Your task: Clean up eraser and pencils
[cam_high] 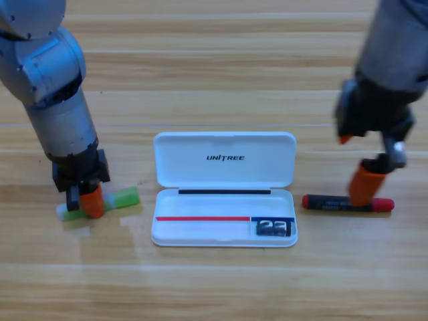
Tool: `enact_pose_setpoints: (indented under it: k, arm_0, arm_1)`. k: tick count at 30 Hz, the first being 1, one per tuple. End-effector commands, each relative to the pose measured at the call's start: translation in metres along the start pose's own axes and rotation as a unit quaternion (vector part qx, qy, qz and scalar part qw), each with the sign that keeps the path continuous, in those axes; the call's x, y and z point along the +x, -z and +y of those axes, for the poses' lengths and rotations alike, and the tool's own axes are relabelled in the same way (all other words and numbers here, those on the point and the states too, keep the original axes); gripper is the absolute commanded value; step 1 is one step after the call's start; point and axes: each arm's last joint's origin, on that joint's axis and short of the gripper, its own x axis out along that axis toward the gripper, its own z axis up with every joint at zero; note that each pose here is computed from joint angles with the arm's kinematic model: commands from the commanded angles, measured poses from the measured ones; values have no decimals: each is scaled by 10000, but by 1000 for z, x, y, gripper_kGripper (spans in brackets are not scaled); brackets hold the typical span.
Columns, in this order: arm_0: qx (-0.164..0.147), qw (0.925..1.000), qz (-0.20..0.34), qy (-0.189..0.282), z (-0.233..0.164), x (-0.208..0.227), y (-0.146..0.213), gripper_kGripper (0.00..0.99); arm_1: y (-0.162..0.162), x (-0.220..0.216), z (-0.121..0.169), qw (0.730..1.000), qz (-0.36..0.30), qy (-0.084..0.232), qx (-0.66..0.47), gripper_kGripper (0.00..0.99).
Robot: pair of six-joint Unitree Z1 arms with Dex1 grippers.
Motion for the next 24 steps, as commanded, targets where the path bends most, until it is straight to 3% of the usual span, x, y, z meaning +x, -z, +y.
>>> enact_pose_setpoints:
  k: [1,7,15,24]
  arm_0:
    - [101,9999,18,41,-1,-10,7,0]
    - [228,9996,-136,-51,3,-56,0,0]
    - [468,9983,-290,-207,-4,-92,-15,0]
    - [817,9954,-336,-376,-26,-103,-35,0]
  arm_1:
    - [34,48,-42,9961,559,-437,524,990]
    - [31,102,-70,9936,745,-786,313,980]
    - [23,141,-81,9915,718,-1084,42,922]
    - [22,170,-94,9933,631,-965,51,847]
